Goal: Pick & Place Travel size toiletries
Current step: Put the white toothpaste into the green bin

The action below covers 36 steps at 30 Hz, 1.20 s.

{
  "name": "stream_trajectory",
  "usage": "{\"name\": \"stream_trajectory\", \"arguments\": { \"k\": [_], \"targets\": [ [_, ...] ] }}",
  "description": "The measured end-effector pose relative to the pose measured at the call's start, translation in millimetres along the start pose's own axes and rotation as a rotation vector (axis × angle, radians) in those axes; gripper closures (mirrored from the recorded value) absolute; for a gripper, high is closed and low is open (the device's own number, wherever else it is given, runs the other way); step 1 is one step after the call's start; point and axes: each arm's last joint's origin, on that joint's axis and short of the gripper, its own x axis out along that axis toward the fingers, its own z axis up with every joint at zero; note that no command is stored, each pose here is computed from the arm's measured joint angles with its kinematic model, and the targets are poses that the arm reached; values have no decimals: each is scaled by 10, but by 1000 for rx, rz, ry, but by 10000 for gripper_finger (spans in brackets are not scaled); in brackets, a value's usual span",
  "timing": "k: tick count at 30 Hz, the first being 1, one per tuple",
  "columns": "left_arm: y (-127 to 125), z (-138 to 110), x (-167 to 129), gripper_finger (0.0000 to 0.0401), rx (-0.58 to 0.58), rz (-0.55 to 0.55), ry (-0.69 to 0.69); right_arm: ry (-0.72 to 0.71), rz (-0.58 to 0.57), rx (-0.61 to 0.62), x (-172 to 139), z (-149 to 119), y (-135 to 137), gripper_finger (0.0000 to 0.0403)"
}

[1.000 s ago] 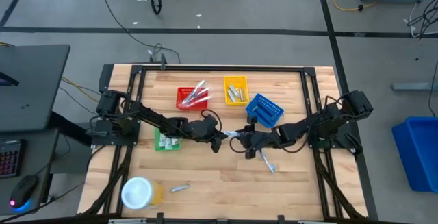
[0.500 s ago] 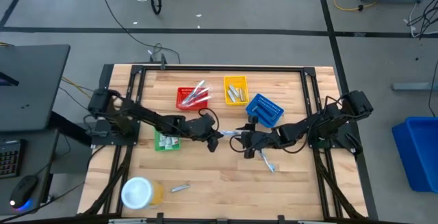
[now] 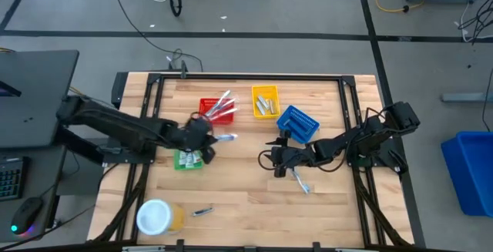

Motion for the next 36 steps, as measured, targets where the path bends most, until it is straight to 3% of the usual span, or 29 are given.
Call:
{"name": "stream_trajectory", "arguments": {
  "k": [6, 11, 16, 25, 36],
  "targets": [
    [176, -96, -398, 397, 117, 125, -10, -22, -1, 1, 0, 24, -1, 201],
    [323, -282, -524, 397, 264, 239, 148, -19, -1, -1, 0, 21, -1, 204],
    [412, -402, -577, 396, 234, 350, 242, -19, 0, -1, 0, 21, -1, 205],
    [333, -502, -641, 396, 230, 276, 298, -19, 0, -1, 0, 20, -1, 208],
    [464, -766, -490, 392, 160, 336, 333, -19, 1, 25, 0, 20, -1, 204]
  ]
}}
